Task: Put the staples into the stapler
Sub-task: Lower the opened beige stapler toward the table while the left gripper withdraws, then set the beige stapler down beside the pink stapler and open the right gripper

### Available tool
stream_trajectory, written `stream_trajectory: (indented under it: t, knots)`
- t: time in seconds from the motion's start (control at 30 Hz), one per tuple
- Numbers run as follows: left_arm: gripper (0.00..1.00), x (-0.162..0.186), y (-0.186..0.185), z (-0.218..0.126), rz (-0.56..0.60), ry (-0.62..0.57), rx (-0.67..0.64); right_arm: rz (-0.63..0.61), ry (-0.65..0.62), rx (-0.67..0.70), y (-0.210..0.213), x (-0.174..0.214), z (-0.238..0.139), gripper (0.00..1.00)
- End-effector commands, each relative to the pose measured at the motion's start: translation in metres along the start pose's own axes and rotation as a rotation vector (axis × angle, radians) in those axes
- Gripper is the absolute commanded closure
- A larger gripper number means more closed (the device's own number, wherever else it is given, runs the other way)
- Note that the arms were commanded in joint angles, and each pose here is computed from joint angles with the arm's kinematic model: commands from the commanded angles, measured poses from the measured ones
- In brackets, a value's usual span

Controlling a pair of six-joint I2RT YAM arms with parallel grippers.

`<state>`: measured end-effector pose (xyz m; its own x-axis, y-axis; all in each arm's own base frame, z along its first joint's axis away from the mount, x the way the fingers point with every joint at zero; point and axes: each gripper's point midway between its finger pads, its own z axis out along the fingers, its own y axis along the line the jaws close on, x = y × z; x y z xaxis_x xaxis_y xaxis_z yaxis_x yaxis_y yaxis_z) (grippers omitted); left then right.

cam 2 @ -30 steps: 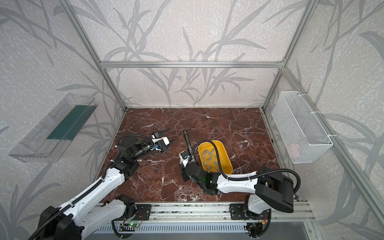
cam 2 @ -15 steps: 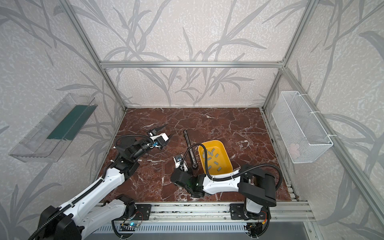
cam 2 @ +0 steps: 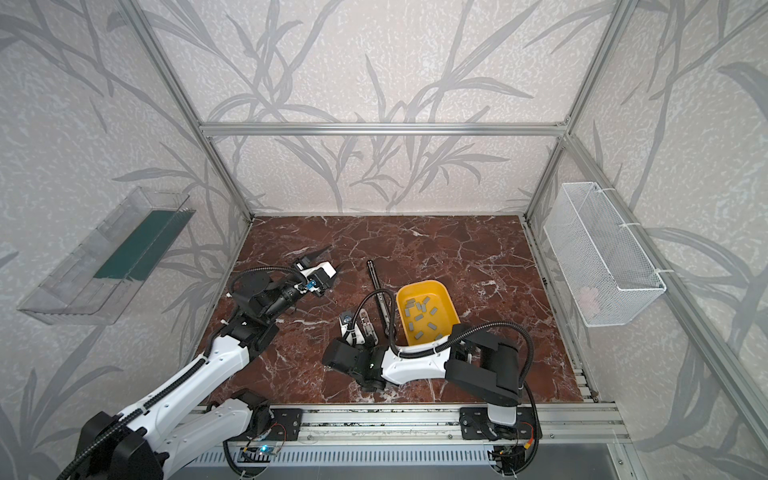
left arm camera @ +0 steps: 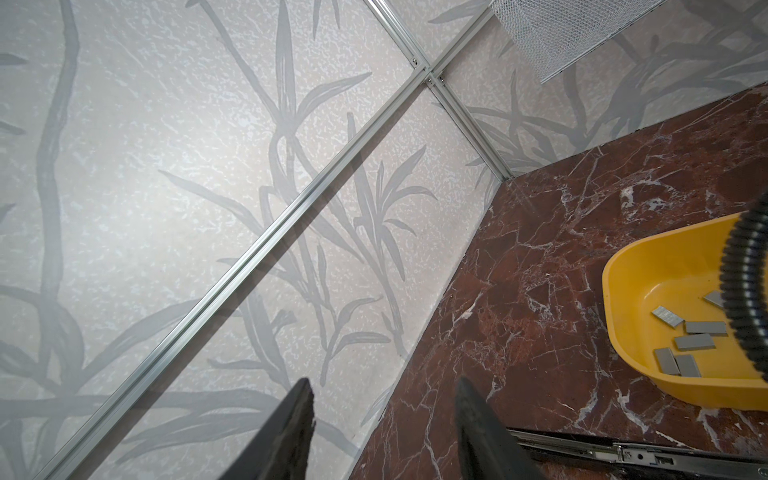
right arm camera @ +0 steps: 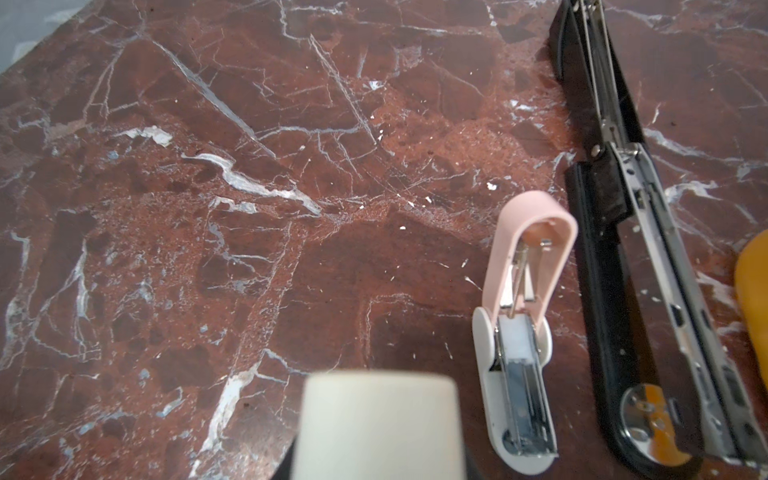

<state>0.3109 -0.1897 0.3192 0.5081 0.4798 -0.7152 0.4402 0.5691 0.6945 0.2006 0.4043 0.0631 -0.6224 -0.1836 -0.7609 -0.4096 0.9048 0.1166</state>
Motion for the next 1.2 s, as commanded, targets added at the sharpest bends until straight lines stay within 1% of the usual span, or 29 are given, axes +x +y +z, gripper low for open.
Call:
stream_trajectory:
  t: [0.0,0.27,0.57,0.7,0.9,0.97,1.03,1.17]
  knots:
    - [0.45,-0.007,0.011,-0.001,0.0,-0.018,-0.03,-0.01,0.011,0.025,0.001,0.002,0.003,1.0]
    - [0.45,-0.007,0.01,-0.002,0.006,-0.021,-0.024,0.023,0.048,0.106,-0.014,0.017,0.01,1.0]
    - [0.45,-0.007,0.009,0.0,0.006,-0.023,-0.012,0.076,0.106,0.081,-0.013,0.034,0.012,0.87]
    - [0.45,-0.005,0.007,-0.001,0.006,-0.018,-0.003,0.079,0.115,0.085,-0.014,0.037,0.012,0.81]
    - [0.45,-0.006,0.007,-0.001,0.003,-0.022,0.002,0.074,0.12,0.092,-0.015,0.037,0.011,0.68]
    - [0.45,-0.006,0.007,0.0,0.003,-0.024,0.0,0.073,0.116,0.095,-0.016,0.036,0.01,0.57]
    - [0.45,-0.005,0.007,0.001,-0.002,-0.023,0.004,0.069,0.111,0.093,-0.016,0.034,0.009,0.49]
    - [0.45,-0.007,0.008,-0.001,0.004,-0.026,0.0,0.06,0.094,0.079,-0.014,0.027,0.006,0.42]
